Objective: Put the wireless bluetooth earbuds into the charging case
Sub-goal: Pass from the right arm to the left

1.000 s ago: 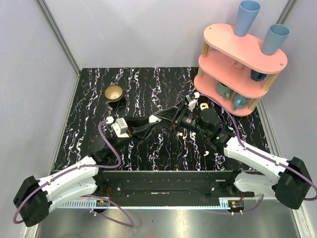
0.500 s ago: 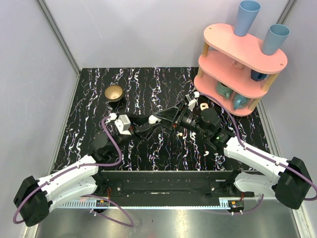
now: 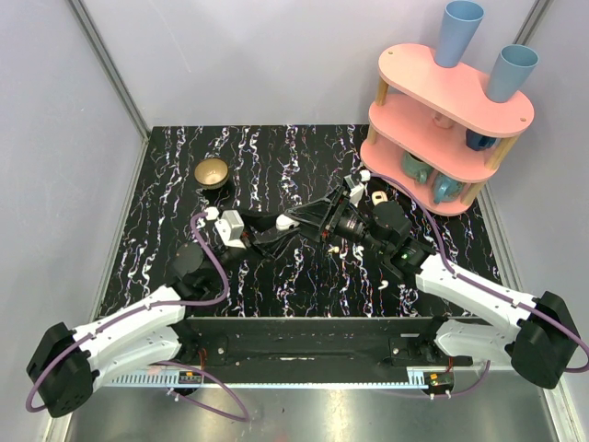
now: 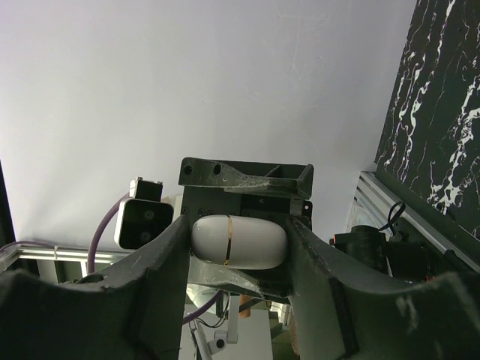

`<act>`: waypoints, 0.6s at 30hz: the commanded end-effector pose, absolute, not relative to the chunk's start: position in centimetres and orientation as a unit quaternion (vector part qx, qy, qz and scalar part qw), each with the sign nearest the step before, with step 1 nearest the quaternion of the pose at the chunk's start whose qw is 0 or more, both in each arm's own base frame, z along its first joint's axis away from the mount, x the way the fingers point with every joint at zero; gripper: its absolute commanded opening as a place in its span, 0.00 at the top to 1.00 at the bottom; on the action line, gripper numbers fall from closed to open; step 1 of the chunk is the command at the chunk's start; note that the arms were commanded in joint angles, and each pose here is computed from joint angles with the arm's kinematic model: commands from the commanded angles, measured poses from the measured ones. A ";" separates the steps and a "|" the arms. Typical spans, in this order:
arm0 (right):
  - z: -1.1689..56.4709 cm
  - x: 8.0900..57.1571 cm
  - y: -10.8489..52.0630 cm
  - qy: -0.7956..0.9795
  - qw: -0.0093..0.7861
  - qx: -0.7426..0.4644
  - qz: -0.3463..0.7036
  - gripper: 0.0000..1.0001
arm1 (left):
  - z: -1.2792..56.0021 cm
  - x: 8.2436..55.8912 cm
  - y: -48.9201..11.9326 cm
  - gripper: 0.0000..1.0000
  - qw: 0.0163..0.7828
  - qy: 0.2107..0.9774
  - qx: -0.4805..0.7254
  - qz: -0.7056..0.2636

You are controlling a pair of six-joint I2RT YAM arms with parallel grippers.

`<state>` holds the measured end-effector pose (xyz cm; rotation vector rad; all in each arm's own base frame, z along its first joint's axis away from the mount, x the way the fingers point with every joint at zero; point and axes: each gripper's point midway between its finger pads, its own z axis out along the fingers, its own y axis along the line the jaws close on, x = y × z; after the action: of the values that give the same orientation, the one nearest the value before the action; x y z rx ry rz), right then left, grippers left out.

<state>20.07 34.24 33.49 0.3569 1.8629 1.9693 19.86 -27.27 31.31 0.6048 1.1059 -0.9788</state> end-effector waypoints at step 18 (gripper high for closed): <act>34.6 19.8 34.1 0.652 0.218 0.115 0.717 0.88 | 34.6 19.7 -27.4 0.54 0.717 0.457 0.254 -0.461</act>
<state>20.22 34.19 33.07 0.3697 1.8670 1.9588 19.91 -27.64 31.29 0.5916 1.1092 -1.0097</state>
